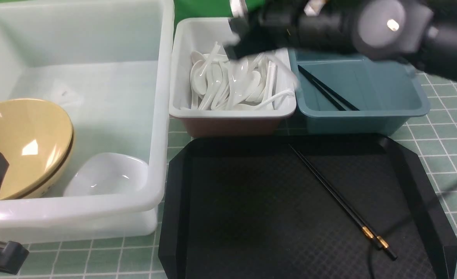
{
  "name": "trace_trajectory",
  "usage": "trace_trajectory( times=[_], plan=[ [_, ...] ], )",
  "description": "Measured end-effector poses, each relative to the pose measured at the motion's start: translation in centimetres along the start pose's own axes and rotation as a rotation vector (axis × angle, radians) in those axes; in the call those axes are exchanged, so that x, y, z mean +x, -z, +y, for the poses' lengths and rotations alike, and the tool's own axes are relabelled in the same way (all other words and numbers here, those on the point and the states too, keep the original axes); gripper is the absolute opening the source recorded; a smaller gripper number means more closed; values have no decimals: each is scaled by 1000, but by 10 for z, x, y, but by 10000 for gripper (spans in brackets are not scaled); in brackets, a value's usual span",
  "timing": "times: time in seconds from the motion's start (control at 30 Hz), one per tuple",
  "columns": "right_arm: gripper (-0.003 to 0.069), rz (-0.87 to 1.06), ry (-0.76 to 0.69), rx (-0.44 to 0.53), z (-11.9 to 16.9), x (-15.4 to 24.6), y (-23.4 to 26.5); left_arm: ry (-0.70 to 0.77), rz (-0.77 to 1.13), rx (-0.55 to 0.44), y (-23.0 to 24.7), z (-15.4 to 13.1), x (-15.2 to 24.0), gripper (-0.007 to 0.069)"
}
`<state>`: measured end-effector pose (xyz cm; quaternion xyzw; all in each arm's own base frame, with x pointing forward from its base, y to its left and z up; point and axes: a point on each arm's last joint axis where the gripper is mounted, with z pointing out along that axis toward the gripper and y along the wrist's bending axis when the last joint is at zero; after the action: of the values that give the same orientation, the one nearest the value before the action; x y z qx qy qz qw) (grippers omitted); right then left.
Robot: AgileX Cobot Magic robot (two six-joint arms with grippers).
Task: On blue table put chopsticks spoon bowls plates into blue grey white boxes.
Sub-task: 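Place the white spoon into the bin of spoons with the right gripper, then move the grippers toward the tableware on the black tray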
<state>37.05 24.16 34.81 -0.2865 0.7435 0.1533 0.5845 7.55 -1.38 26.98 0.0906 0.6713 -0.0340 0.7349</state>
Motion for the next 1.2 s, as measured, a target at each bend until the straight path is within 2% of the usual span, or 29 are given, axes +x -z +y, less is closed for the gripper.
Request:
trace_trajectory(
  times=[0.07,0.13,0.2,0.3,0.4,0.5,0.57,0.63,0.7,0.9,1.03,1.2],
  plan=[
    [124,-34,-11,13,-8,-8,-27,0,0,0,0,0,0,4],
    [154,-1,-17,4,-12,0,-46,0,2,0,0,0,1,4],
    [254,92,-27,-29,-24,14,-68,-1,4,0,0,0,1,4],
    [366,253,-33,-93,-38,24,-67,-11,12,1,0,0,3,4],
    [411,389,-81,-106,-56,25,-49,-15,12,1,0,0,3,4],
    [410,537,-103,-57,-73,25,-24,-15,12,1,0,0,3,4],
    [376,672,-62,11,-83,29,4,-15,12,1,0,0,3,4],
    [346,741,-53,26,-80,40,24,-15,11,1,0,0,3,4],
    [331,798,-66,19,-73,56,39,-15,11,1,0,0,3,4],
    [318,1006,-124,-4,-44,148,89,-15,8,1,0,0,3,4],
    [317,1084,-131,-18,-36,181,100,-15,9,1,0,0,4,4],
    [316,1152,-139,-34,-32,204,98,-15,8,1,0,0,4,4]
  ],
)
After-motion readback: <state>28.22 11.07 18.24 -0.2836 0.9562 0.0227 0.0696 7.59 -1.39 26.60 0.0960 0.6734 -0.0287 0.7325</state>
